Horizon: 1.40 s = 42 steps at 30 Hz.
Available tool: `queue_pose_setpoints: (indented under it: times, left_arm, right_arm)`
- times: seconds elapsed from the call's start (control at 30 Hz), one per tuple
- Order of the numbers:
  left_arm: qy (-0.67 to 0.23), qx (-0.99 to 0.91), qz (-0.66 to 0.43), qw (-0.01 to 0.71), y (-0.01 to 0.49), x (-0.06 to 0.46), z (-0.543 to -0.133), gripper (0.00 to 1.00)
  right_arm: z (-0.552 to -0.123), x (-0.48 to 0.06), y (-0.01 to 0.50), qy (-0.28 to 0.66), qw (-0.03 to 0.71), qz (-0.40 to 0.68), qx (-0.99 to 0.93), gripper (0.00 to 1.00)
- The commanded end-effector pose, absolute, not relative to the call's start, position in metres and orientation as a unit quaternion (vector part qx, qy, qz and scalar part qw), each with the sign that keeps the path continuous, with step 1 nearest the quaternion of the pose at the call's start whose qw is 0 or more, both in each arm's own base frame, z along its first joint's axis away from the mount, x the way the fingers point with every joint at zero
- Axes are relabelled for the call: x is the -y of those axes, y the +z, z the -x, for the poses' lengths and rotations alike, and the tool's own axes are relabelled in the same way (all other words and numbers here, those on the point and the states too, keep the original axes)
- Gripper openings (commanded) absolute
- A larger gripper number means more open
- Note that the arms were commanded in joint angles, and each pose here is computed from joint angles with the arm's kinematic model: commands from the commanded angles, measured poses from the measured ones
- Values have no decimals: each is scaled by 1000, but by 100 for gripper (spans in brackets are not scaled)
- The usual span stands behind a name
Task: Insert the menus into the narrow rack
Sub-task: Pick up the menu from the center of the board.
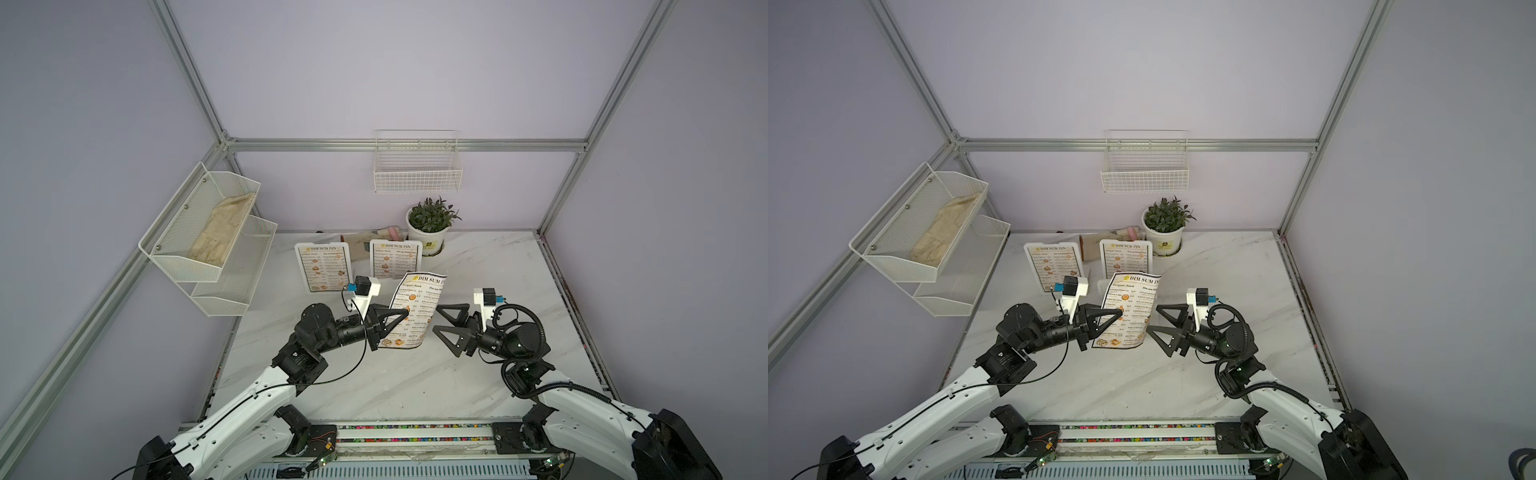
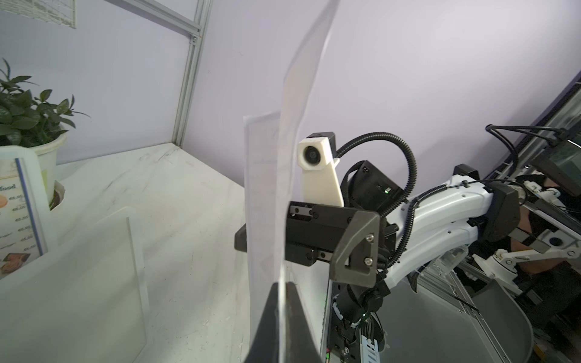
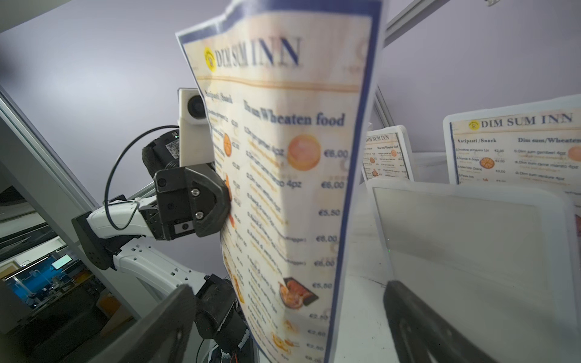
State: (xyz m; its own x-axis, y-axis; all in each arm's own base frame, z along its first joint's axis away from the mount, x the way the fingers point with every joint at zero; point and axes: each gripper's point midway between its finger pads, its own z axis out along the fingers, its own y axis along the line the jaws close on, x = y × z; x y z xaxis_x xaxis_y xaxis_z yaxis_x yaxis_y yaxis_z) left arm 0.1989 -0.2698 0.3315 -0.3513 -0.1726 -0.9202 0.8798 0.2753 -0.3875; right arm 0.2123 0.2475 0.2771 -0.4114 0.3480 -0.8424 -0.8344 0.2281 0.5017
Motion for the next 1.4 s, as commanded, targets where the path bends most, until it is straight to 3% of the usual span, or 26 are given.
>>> queue_pose_setpoints:
  times: [0.0,0.37,0.53,0.7,0.9,1.1,1.37]
  left_arm:
    - [-561,-570,-322,506,373,275,-184,0]
    - [-513,-616,-290,522,349,275,-214,0]
    - [-484,-641,-263,534,340,269,-229,0]
    - [-485,-643,-264,530,337,271,-231,0]
    - [-494,-639,-269,524,338,274,-229,0]
    - [-496,-636,-272,525,342,273,-226,0]
    - [-494,-636,-273,526,342,272,-225,0]
  right_arm:
    - [-210,-256,297,603,511,229,-568,97]
    - [-196,-264,313,642,496,267,-520,94]
    - [-187,-253,321,634,518,259,-513,78]
    - [-187,-248,324,623,531,250,-517,68]
    - [-201,-258,317,620,516,248,-536,47]
    - [-216,-267,311,614,507,245,-553,41]
    - [-222,-264,315,600,521,233,-561,16]
